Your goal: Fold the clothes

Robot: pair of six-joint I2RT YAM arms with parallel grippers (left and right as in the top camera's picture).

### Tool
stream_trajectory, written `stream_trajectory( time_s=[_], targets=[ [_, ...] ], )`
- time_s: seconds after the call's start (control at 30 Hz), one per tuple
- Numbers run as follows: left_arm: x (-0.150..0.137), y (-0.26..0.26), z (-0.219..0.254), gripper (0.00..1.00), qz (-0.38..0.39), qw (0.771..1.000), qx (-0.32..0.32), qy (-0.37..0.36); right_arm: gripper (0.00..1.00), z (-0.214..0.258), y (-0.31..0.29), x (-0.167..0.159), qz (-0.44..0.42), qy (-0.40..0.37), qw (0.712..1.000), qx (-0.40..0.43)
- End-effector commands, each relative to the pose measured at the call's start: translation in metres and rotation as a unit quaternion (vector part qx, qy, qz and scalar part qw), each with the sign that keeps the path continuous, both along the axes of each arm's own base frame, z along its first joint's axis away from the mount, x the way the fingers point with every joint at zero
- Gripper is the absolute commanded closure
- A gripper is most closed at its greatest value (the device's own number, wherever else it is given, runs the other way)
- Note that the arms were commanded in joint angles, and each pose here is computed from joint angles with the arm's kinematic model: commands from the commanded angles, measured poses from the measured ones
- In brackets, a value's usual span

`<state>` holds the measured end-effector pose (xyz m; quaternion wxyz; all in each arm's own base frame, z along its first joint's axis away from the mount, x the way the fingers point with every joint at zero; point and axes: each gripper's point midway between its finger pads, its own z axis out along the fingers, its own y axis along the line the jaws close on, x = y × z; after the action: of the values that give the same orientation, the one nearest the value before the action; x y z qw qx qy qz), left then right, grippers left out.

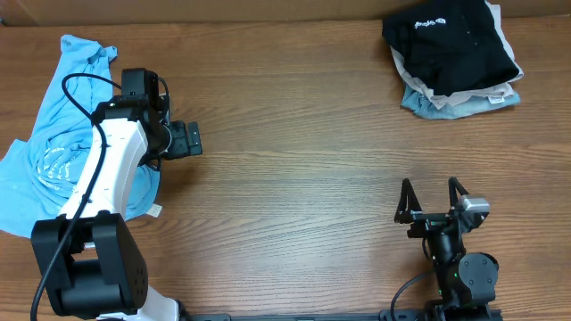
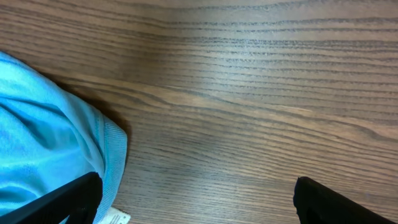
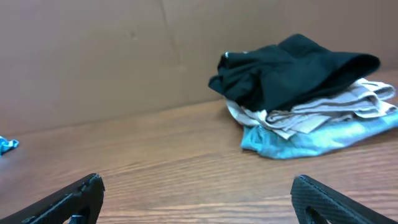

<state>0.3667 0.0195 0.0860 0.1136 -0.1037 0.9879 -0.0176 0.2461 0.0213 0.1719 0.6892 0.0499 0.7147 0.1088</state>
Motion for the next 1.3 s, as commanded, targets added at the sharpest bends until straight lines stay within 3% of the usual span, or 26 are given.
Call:
stream_trajectory(
  time_s=[0.0,0.73,1.03,1.27],
  targets=[
    [0.005,-0.001,0.002,0.0,-0.01,1.0,-0.001,-0.005,0.0,-0.001,-0.007,0.0,-0.015,-0.003,1.0,0.0],
    [0.005,0.0,0.003,0.0,-0.009,1.0,0.003,-0.005,0.0,-0.001,-0.01,0.0,-0.022,-0.003,1.0,0.0],
    [0.002,-0.019,0.084,0.0,-0.034,0.992,0.008,-0.12,0.0,-0.001,-0.01,0.0,-0.022,-0.003,1.0,0.0],
    [-0.036,-0.028,0.194,0.0,-0.044,0.956,0.024,-0.291,0.0,-0.001,-0.01,0.0,-0.022,-0.003,1.0,0.0]
  ],
)
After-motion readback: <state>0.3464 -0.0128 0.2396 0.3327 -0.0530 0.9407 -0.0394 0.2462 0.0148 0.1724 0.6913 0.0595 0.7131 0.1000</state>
